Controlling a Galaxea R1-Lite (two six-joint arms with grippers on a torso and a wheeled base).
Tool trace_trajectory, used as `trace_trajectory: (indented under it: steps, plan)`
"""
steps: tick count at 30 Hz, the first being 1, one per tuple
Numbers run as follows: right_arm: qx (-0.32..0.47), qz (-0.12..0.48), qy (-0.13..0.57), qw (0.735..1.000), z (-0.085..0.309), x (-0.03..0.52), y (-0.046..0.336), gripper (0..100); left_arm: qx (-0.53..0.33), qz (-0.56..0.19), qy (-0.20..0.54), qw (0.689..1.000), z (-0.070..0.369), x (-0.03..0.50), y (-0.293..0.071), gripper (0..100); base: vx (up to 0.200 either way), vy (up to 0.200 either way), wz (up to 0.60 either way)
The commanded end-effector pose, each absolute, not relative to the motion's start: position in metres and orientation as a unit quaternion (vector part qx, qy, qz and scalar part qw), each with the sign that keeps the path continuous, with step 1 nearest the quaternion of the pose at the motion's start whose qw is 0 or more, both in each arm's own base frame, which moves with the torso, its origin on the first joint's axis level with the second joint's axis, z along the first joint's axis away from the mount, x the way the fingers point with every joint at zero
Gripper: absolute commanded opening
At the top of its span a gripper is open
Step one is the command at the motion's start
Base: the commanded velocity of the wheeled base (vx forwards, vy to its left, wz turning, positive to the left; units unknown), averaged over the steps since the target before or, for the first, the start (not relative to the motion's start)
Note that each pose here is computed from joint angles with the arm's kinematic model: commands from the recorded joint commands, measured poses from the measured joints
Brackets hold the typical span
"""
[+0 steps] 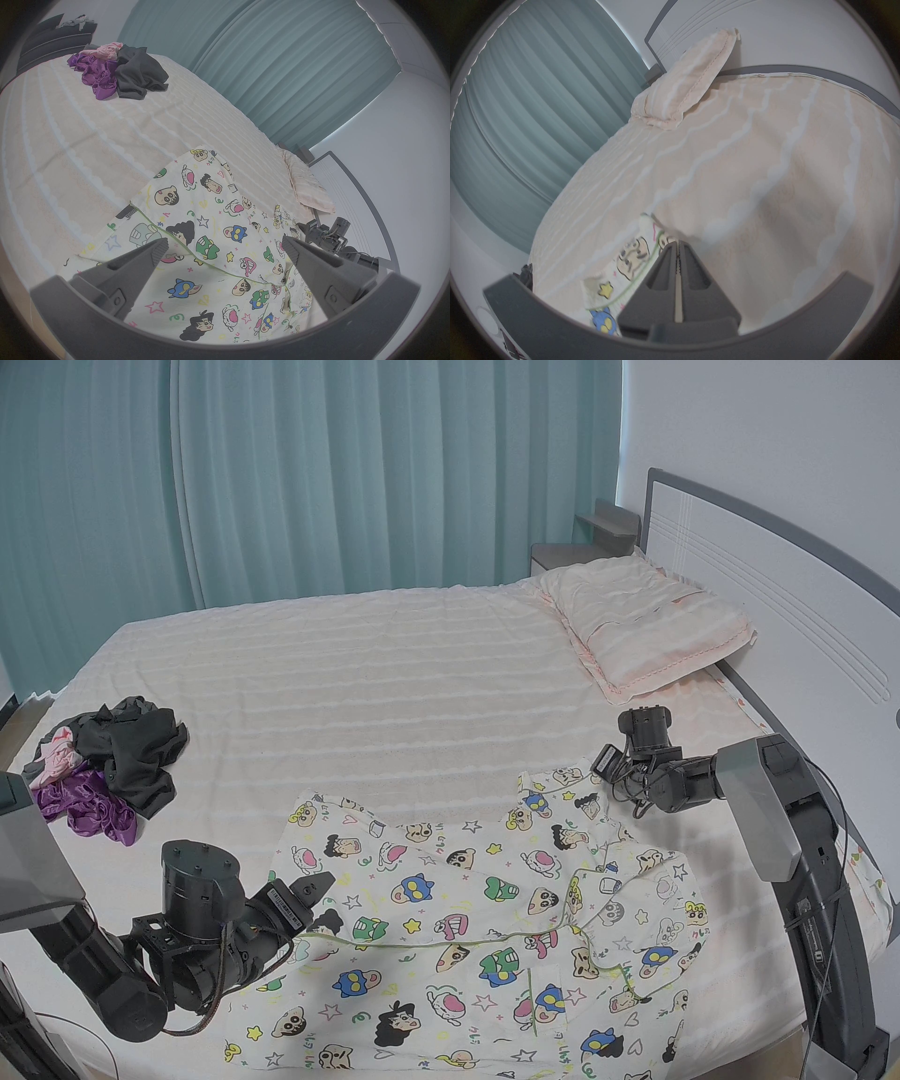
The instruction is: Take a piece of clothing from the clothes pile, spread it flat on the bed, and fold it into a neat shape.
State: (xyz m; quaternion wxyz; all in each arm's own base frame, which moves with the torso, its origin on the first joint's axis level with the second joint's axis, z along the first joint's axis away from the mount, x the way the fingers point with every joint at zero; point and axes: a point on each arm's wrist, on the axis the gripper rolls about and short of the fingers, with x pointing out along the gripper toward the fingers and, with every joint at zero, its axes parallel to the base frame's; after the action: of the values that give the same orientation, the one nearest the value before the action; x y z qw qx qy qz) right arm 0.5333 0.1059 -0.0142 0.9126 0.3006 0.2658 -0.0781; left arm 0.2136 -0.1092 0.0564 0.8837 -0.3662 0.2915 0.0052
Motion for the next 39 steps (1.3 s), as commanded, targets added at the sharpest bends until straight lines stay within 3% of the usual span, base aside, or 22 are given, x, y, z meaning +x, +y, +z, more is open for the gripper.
trace_trajectory:
  steps: [1,6,12,13,19,26,39]
  plan:
    - [0.31,-0.067,0.238,0.918,0.007,0.535,0.106,0,-0.367,0.005,0.29,0.884,0.057,0.213,-0.109,100,0.0,0.0,0.0]
    - [0.31,-0.071,0.236,0.918,0.012,0.535,0.101,0,-0.367,0.005,0.29,0.884,0.057,0.213,-0.109,100,0.0,0.0,0.0]
    - [0.312,-0.032,0.2,0.928,0.064,0.533,0.094,0,-0.367,0.005,0.29,0.884,0.057,0.213,-0.109,100,0.0,0.0,0.0]
    - [0.312,-0.032,0.2,0.928,0.064,0.533,0.094,100,-0.367,0.005,0.29,0.884,0.057,0.213,-0.109,100,0.0,0.0,0.0]
    - [0.284,0.022,0.269,0.92,0.051,0.51,0.097,100,-0.367,0.005,0.29,0.884,0.057,0.213,-0.109,100,0.0,0.0,0.0]
    - [0.231,0.031,0.317,0.919,0.017,0.5,0.103,100,-0.367,0.004,0.29,0.884,0.057,0.213,-0.109,100,0.0,0.0,0.0]
    - [0.192,0.053,0.346,0.917,-0.009,0.505,0.117,100,-0.367,0.005,0.292,0.883,0.056,0.213,-0.109,100,0.0,0.0,0.0]
